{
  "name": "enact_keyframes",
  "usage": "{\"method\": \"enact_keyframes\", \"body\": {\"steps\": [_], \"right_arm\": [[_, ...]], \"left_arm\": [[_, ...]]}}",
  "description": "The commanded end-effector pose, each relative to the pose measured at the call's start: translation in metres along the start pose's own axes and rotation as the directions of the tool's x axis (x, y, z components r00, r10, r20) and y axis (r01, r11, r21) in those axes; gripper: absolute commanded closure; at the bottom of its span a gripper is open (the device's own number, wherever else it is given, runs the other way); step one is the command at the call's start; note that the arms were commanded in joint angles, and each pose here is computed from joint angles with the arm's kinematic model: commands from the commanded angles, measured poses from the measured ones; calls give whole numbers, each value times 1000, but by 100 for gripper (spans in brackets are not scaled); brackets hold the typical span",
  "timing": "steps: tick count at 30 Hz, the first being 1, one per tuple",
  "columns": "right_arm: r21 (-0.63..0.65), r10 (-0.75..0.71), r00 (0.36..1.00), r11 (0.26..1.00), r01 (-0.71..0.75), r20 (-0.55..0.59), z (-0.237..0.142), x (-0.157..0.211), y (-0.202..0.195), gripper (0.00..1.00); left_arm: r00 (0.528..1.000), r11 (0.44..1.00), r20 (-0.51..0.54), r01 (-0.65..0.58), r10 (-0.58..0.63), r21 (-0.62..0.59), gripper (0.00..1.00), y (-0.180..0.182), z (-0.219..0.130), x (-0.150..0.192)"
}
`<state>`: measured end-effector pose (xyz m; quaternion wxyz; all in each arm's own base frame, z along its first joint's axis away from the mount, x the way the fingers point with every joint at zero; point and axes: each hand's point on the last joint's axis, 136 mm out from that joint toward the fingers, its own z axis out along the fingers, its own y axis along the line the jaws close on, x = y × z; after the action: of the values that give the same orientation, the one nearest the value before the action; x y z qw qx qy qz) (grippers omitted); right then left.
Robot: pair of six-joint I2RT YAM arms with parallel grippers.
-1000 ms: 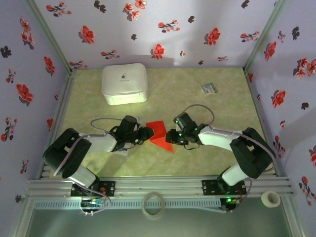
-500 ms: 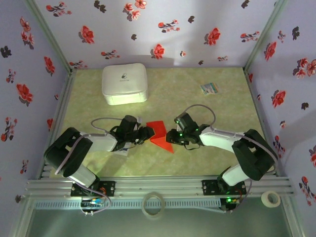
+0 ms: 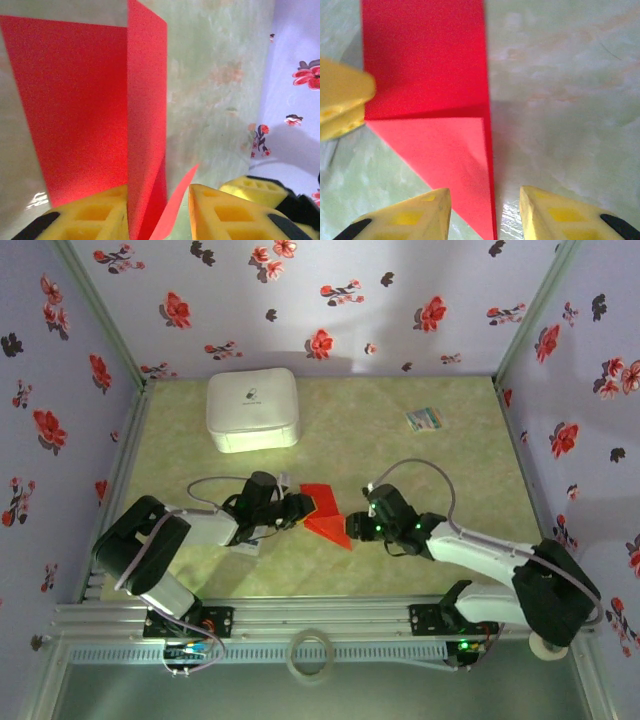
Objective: Fold a paper plane with a square sheet of paper (pick it up from the middle)
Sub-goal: Fourth fold the wing at the center of the table.
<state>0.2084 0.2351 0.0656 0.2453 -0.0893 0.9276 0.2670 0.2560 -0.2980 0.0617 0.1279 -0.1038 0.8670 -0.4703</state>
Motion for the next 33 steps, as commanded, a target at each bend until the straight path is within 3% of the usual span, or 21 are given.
{"method": "enact_keyframes", "body": {"steps": [1, 4, 9, 14, 27, 33], "right_arm": [[2, -238, 957, 971, 241, 169, -5, -8, 17, 58], [69, -396, 888, 918, 391, 234, -9, -7, 27, 56], [163, -606, 768, 796, 583, 209, -4, 0, 40, 57], [261, -699, 694, 712, 652, 175, 8, 0, 41, 56], [337, -749, 650, 649, 682, 126, 36, 3, 42, 57], [397, -735, 668, 651, 647, 117, 38, 2, 29, 60]], "left_arm": [[1000, 998, -2, -5, 5, 64, 67, -16, 3, -6], [1000, 997, -4, -1, 2, 77, 68, -19, 4, -6], [1000, 996, -3, 2, -2, 86, 71, -21, 4, -7], [1000, 996, -4, 5, -5, 88, 74, -22, 4, -7], [1000, 996, -6, 2, -1, 93, 73, -25, 3, -7], [1000, 996, -6, 6, -5, 93, 74, -25, 2, -7]]}}
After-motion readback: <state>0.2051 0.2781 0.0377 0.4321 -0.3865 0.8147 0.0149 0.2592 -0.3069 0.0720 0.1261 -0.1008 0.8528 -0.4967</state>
